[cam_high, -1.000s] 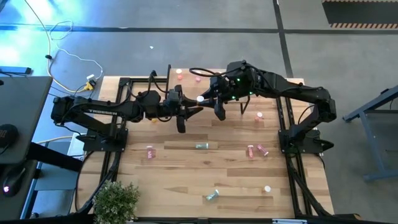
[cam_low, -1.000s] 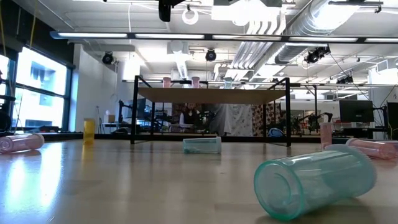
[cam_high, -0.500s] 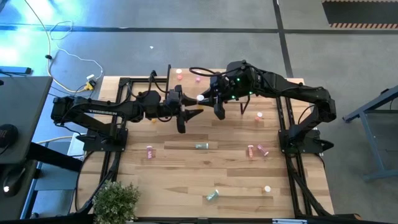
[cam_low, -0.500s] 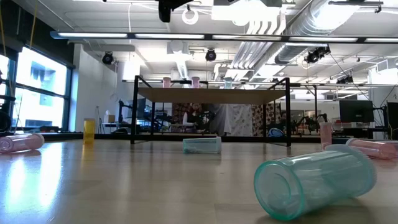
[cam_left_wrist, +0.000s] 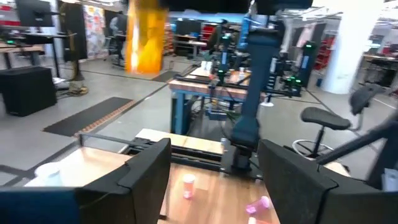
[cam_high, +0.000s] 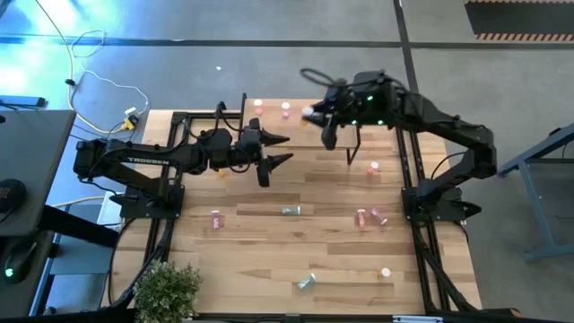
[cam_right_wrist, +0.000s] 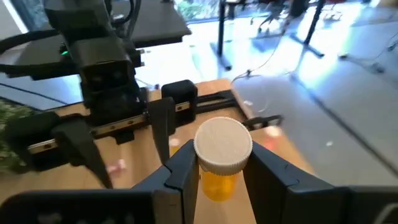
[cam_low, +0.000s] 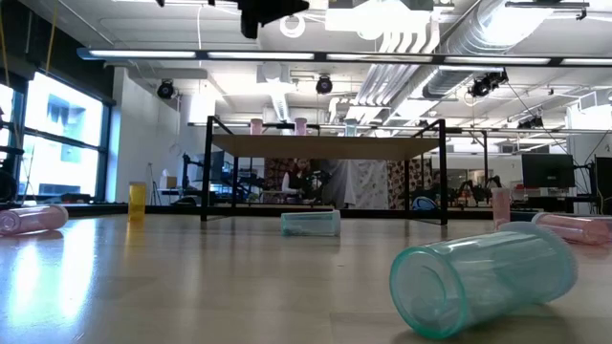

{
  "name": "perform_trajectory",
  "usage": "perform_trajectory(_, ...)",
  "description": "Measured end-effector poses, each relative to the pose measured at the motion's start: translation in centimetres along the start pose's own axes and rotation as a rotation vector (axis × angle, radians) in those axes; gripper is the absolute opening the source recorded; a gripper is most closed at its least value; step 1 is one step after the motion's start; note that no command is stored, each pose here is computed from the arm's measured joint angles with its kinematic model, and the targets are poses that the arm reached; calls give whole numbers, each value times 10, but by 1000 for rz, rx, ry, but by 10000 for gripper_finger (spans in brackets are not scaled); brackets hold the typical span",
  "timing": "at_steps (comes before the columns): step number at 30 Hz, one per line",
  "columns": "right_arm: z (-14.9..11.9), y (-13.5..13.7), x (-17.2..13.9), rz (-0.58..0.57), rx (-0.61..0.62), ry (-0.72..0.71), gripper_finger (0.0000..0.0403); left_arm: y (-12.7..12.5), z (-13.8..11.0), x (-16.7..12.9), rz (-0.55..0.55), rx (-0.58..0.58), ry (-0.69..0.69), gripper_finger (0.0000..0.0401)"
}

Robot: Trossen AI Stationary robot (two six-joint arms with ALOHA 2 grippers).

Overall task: Pick and place medicine bottles onto shelf by color
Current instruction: Put the middle orange pill bottle on the shelf

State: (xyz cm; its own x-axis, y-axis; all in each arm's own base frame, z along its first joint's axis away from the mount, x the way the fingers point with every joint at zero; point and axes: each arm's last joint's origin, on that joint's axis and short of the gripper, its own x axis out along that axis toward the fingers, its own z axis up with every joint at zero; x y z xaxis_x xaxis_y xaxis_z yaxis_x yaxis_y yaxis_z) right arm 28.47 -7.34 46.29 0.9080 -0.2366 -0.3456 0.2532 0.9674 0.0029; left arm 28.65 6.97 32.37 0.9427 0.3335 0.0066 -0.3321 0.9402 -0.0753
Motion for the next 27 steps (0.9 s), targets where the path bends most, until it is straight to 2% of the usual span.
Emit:
perform_trajectory(5, 5, -20, -33, -111, -30, -30, 99, 17, 1, 1, 61, 0, -5, 231)
perform_trajectory(11, -7, -46, -61, -274, -19, 33, 99, 39, 3, 1, 135, 1, -10, 229)
perform_trajectory(16, -52, -73, -40, -347, 70, 154, 99, 53, 3, 1, 182, 1, -6, 231)
perform_trajectory(22, -101, -100, -16, -321, 206, 120, 99, 64, 2, -1, 222, 2, 11, 232)
perform_trajectory(27, -133, -112, -3, -319, 277, 79, 99, 71, 0, -1, 246, 1, 33, 232)
